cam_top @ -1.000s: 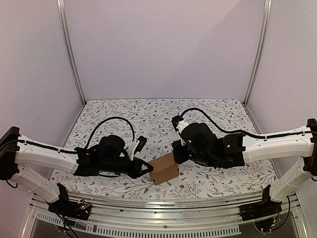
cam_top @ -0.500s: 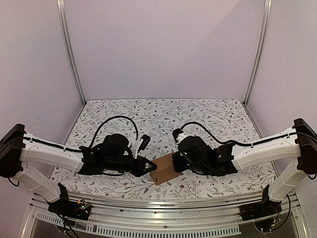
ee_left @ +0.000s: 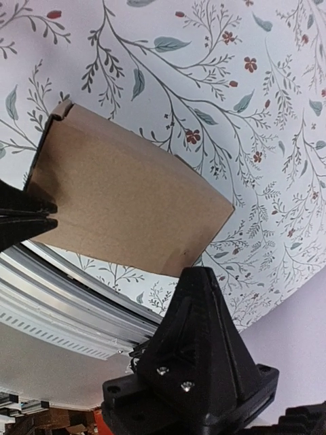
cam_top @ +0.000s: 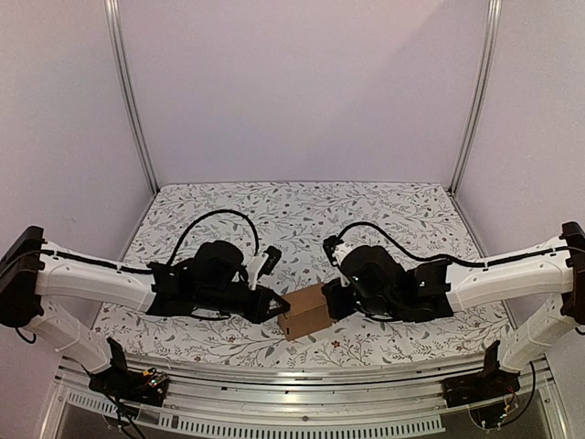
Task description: Fold the paper box
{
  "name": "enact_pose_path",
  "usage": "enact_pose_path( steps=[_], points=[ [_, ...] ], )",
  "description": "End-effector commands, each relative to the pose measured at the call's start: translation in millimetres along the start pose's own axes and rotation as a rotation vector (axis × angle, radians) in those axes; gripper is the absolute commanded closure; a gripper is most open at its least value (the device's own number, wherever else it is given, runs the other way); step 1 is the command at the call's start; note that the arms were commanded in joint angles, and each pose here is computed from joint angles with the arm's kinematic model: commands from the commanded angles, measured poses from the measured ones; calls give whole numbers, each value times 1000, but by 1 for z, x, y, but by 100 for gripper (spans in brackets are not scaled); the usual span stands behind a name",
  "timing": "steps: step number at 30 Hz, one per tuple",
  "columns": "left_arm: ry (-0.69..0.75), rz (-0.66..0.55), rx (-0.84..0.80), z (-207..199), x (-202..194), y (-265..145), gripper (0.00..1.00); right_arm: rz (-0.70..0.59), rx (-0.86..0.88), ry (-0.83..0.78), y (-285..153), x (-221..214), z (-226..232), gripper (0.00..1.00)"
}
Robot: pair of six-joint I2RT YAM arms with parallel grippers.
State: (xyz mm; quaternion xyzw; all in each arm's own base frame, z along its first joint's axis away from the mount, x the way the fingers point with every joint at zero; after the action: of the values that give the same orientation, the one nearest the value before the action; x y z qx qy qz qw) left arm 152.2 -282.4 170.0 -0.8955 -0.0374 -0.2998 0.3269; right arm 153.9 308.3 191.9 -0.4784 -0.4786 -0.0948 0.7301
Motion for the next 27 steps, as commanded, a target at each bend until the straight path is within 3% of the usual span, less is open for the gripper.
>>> enact_pose_path(
  steps=[1, 8, 15, 27],
  points=[
    [24, 29, 39, -1, 8, -5, 100, 11, 54, -39, -19, 0, -5, 100],
    [49, -2, 119, -10, 35, -15, 100, 70, 104, -33, -31, -32, -16, 100],
    [-4, -53, 237, 9, 55, -10, 100, 78, 128, 119, -15, -63, -18, 100],
    [-96, 33, 172, 36, 54, 20, 100, 71, 84, 298, 23, -70, -8, 100]
  ],
)
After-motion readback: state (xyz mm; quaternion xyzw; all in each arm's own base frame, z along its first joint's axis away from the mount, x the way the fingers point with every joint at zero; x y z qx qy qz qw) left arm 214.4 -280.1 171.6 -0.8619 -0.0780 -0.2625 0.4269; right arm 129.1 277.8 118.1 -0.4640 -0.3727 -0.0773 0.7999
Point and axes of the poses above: each gripper's point midway between its finger pads, its own y axis out along the fingers, its own z axis along the line the jaws close on, x = y × z, the point moved 10 cm from there along -y, back along the fingers, and after that the axes turned 6 degrees about -y, right-handed, at the moved point
